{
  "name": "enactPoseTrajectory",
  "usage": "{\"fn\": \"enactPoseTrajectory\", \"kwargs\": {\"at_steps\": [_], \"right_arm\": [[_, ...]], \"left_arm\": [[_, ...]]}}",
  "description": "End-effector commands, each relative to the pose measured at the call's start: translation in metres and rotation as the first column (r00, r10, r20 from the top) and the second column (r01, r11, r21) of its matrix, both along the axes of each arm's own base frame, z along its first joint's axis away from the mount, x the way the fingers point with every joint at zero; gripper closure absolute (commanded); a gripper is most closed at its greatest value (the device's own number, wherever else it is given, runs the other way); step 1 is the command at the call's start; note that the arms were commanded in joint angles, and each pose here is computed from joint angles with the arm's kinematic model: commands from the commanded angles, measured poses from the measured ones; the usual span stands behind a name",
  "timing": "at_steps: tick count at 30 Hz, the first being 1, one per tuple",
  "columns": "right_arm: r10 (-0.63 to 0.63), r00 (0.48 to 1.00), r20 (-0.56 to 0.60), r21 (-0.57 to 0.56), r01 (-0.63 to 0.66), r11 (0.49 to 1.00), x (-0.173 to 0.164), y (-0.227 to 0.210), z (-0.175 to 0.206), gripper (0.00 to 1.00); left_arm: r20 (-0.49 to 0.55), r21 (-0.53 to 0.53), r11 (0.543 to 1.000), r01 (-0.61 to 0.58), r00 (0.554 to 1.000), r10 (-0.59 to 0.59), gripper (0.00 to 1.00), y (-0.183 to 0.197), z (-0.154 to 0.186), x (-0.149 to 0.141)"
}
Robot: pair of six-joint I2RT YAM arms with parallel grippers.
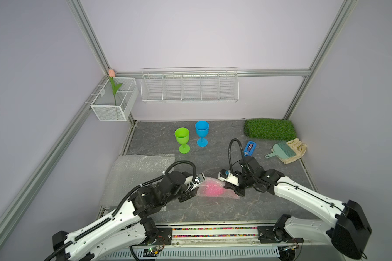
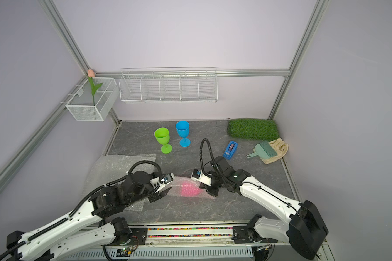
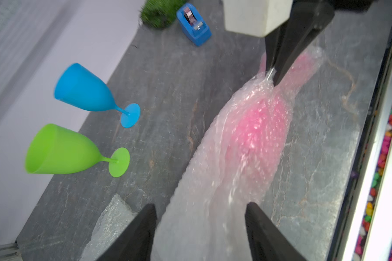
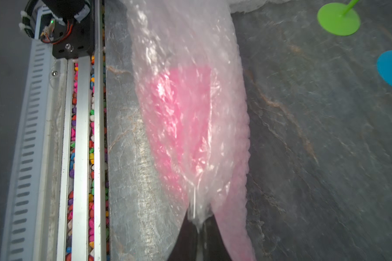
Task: Wrap wine glasses in bubble wrap
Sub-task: Pick up the bubble wrap from the center of the board, then wrap the wine glass in bubble wrap.
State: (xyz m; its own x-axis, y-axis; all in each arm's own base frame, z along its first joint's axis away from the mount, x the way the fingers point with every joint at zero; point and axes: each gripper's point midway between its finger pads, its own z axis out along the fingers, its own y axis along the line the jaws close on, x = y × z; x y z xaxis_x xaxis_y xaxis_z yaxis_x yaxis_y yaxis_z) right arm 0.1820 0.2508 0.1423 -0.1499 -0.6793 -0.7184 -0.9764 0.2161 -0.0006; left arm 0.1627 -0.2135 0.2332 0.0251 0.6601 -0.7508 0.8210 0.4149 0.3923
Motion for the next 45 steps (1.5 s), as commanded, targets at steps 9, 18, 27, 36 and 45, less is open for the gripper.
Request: {"fn": "enactPoseTrajectory", "kwargs": {"at_steps": [9, 18, 27, 36, 45], "right_arm": [[-0.029, 0.992, 0.126, 0.284, -0.008, 0.959, -0.011, -0.011, 0.097, 0.93], [0.157, 0.983, 0.095, 0.304, -0.179, 0.936, -0.049, -0.010, 0.115, 0.93], [0.262, 0.952, 0.161, 0.257, -0.296, 0.920, -0.069, -0.017, 0.116, 0.93], [0.363, 0.918, 0.160, 0.250, -0.393, 0.885, -0.090, -0.020, 0.120, 0.93], [0.291, 0.946, 0.145, 0.218, -0.317, 0.923, -0.074, -0.019, 0.110, 0.93]], "left_arm": [[0.165, -0.165, 0.973, 0.161, 0.977, -0.134, 0.02, 0.031, 0.082, -0.043], [0.192, -0.125, 0.983, 0.135, 0.975, -0.109, 0.01, 0.035, 0.087, -0.036], [0.199, -0.179, 0.964, 0.197, 0.967, -0.160, 0.01, 0.034, 0.098, -0.049], [0.103, -0.171, 0.948, 0.270, 0.961, -0.255, 0.01, 0.017, 0.086, -0.061], [0.106, -0.181, 0.936, 0.303, 0.952, -0.288, 0.67, 0.021, 0.090, -0.070]]}}
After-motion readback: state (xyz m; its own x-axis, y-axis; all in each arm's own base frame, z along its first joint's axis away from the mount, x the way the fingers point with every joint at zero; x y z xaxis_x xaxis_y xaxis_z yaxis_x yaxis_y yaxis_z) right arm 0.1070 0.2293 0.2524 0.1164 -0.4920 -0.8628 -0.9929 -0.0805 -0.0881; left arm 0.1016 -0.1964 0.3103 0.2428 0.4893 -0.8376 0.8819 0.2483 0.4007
